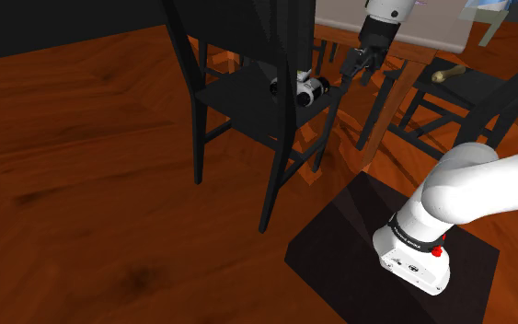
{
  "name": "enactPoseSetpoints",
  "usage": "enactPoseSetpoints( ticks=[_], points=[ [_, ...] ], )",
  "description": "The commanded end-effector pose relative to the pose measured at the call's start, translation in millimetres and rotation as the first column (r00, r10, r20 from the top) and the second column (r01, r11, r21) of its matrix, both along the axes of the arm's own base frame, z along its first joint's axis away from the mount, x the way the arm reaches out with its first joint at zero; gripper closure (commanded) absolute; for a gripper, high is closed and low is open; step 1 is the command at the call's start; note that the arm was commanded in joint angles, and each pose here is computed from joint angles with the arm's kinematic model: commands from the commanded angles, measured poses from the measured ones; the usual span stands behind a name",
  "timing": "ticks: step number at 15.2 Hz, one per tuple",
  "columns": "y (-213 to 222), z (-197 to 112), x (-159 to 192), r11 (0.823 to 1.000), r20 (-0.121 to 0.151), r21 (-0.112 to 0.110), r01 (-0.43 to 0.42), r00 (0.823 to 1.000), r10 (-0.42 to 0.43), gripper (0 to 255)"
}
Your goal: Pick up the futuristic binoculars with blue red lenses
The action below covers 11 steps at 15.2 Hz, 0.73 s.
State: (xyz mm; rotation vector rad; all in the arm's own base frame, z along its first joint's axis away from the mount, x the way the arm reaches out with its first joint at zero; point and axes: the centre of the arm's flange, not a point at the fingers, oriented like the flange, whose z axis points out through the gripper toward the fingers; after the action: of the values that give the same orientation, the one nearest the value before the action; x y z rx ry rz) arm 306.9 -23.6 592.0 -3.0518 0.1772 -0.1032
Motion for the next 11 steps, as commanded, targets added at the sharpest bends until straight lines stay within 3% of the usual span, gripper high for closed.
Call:
enactPoseSetpoints(
  ticks=[1, 3, 4, 6, 8, 11],
  points=[
    [0.0, 0.0, 0.0, 1.0, 0.0, 0.0, 0.0, 1.0, 0.0, 0],
    [10.5, 2.9, 25.2, 0.989, -0.01, -0.008, 0.149, 0.989, -0.149, 0],
    [14.3, 4.2, 38.3, 0.975, -0.015, -0.013, 0.223, 0.975, -0.223, 0],
    [18.9, 6.5, 65.2, 0.931, -0.023, -0.024, 0.365, 0.93, -0.366, 0],
    [19.5, 8.6, 92.6, 0.865, -0.03, -0.035, 0.5, 0.865, -0.501, 0],
    [12.8, 11.1, 133.1, 0.732, -0.036, -0.054, 0.679, 0.731, -0.681, 0]
  ],
)
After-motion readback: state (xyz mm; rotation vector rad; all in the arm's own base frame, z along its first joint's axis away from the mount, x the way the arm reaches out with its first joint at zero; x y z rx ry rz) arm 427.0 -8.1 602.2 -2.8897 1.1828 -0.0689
